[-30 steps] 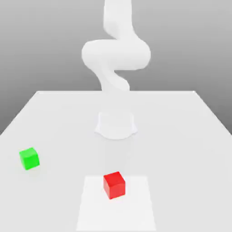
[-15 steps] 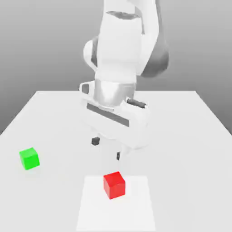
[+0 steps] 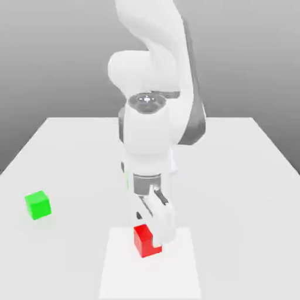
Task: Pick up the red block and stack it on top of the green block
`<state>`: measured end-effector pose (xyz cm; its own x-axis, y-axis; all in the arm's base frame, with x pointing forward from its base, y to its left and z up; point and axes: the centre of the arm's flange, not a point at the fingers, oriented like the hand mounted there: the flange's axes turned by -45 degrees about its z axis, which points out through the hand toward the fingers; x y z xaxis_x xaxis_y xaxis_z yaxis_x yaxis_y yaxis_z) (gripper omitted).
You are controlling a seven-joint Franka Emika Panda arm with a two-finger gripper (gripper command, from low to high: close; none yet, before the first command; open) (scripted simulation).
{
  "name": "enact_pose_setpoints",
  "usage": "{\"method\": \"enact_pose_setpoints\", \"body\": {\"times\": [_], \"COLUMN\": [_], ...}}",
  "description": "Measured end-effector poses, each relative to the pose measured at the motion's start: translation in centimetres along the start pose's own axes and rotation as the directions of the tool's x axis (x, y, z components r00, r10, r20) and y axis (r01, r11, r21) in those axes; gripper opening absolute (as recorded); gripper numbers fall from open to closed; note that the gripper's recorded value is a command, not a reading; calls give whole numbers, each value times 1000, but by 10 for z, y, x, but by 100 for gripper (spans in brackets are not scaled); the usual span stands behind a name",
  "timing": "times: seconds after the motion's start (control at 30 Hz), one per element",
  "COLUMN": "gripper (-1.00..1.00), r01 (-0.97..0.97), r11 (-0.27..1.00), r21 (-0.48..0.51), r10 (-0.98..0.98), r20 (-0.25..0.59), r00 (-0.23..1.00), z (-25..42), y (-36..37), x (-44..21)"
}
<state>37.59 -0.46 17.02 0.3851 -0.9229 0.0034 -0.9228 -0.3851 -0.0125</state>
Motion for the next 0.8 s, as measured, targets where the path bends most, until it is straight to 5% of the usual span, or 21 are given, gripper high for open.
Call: {"method": "enact_pose_setpoints", "body": {"times": [0.13,0.17,0.8], "gripper": [0,-100,-100], "r01": [4,4,3], "r11": [1000,1000,1000], "r21": [-8,-10,-1], "r10": [-4,-4,-3], "r20": [3,3,-1], "r00": [1000,1000,1000], "z": [22,26,-28], "y": [5,6,1], "x": [-2,-2,-1]}}
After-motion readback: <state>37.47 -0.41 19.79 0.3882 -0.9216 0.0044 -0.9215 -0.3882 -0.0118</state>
